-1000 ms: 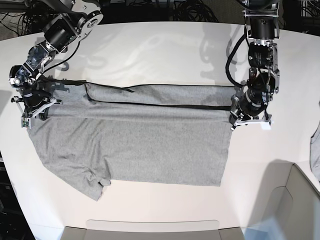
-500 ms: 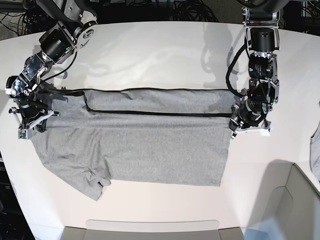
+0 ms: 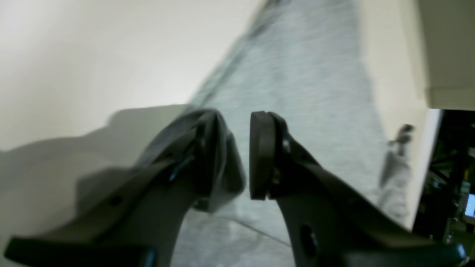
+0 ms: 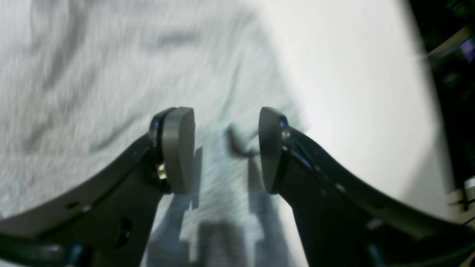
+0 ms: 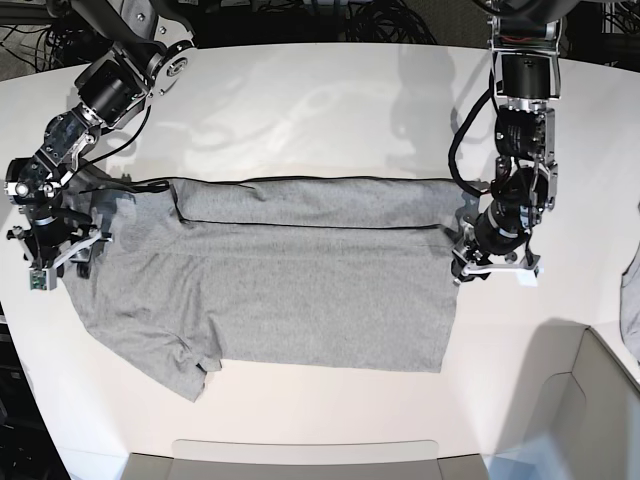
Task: Fold the T-shirt properly
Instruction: 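Fold the held shoulder edge over the shirt body toward the hem, then release the fold and reposition both grippers along the folded edge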
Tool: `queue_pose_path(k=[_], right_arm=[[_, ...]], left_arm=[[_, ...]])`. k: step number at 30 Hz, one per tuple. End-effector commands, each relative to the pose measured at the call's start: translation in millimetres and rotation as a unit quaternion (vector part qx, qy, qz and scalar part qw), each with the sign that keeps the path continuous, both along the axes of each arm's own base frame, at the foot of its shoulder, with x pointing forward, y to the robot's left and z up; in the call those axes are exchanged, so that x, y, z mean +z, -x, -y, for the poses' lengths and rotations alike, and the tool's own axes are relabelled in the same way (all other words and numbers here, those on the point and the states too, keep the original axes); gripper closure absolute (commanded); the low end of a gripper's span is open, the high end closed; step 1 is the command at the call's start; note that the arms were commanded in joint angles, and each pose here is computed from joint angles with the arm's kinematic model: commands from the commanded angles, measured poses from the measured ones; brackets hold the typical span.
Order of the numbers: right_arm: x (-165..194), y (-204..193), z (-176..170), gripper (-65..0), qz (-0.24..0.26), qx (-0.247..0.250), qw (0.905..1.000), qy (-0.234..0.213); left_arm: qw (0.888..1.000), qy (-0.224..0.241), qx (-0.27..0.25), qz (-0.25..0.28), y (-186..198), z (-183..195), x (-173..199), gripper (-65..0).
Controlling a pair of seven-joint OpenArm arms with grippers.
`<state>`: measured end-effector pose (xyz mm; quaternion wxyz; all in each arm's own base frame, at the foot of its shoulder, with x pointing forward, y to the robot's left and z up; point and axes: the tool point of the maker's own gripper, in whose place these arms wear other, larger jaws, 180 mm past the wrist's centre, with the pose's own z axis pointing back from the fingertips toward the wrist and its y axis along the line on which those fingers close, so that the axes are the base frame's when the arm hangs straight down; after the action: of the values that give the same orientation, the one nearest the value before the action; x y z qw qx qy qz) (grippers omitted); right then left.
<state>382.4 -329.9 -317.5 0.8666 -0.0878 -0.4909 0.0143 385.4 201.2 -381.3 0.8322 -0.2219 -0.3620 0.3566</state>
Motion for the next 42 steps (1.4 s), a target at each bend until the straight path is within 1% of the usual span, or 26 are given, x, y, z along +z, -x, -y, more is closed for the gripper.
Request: queue_pose_path(k=[1,5,7,8,10,11,12,14,15,17,19,22,24,27,28,30,34,38,42], right_arm=[[27,-9,4,-28.3,0.039,0.004,0.9991,0.012],[42,1,13,-28.2,0.052,-0.010,0.9980,0.034],[46,8,17,-27.4,0.059,-0.025,0.9974,0.034],[43,14,20,-25.7,0.056,-0.031,0.9973,0.036],[37,27,25,-18.7,0.046,-0.040,0.9973,0.040],[32,33,25,-13.6,0.039,-0.041,0.9975,0.043],[21,40,22,-8.3,0.027,-0.040,0.9981,0.038],[5,53,18,-0.9,0.005,-0.039,0.9986,0.035],[-6,60,15,0.0,-0.009,-0.035,0.9988,0.032],[-25,70,12,0.0,-0.032,-0.032,0.9988,0.021],[-49,77,10,0.0,-0.058,-0.031,0.9979,-0.002],[-74,85,20,-1.1,-0.092,-0.030,0.9951,-0.019],[-90,90,27,-1.3,-0.114,-0.031,0.9924,-0.032],[-96,92,43,-1.3,-0.130,-0.035,0.9902,-0.036],[-95,93,47,-1.3,-0.131,-0.036,0.9901,-0.034],[-94,95,52,-1.3,-0.133,-0.038,0.9900,-0.028],[-95,99,54,-1.3,-0.137,-0.039,0.9894,-0.026],[-103,112,52,-1.3,-0.152,-0.038,0.9874,-0.024],[-108,122,42,-1.5,-0.158,-0.034,0.9866,-0.022]], left_arm=[[0.999,-0.013,0.005,0.031,-9,-11,21,-16.6],[0.999,-0.012,0.033,0.036,3,-24,31,-16.4],[0.998,-0.017,0.028,0.046,11,-22,38,-14.4],[0.998,-0.019,0.021,0.048,17,-18,39,-12.2],[0.998,-0.022,0.006,0.052,29,-8,42,-5.0],[0.999,-0.023,-0.007,0.049,37,1,40,-0.3],[0.999,-0.022,-0.024,0.044,44,13,36,0.0],[0.998,-0.029,-0.047,0.032,51,23,29,0.0],[0.997,-0.035,-0.062,0.024,54,28,24,0.0],[0.995,-0.039,-0.088,-0.001,61,40,7,0.0],[0.993,-0.043,-0.106,-0.025,64,48,-10,0.0],[0.991,-0.047,-0.111,-0.066,72,46,-38,0.0],[0.989,-0.049,-0.100,-0.093,79,37,-55,0.0],[0.986,-0.065,-0.084,-0.126,90,14,-75,0.0],[0.985,-0.074,-0.082,-0.132,92,5,-77,0.0],[0.984,-0.081,-0.084,-0.133,94,0,-77,0.0],[0.981,-0.088,-0.086,-0.149,111,-7,-84,0.0],[0.976,-0.094,-0.092,-0.172,137,-12,-94,0.0],[0.971,-0.102,-0.102,-0.190,160,-16,-99,0.0]])
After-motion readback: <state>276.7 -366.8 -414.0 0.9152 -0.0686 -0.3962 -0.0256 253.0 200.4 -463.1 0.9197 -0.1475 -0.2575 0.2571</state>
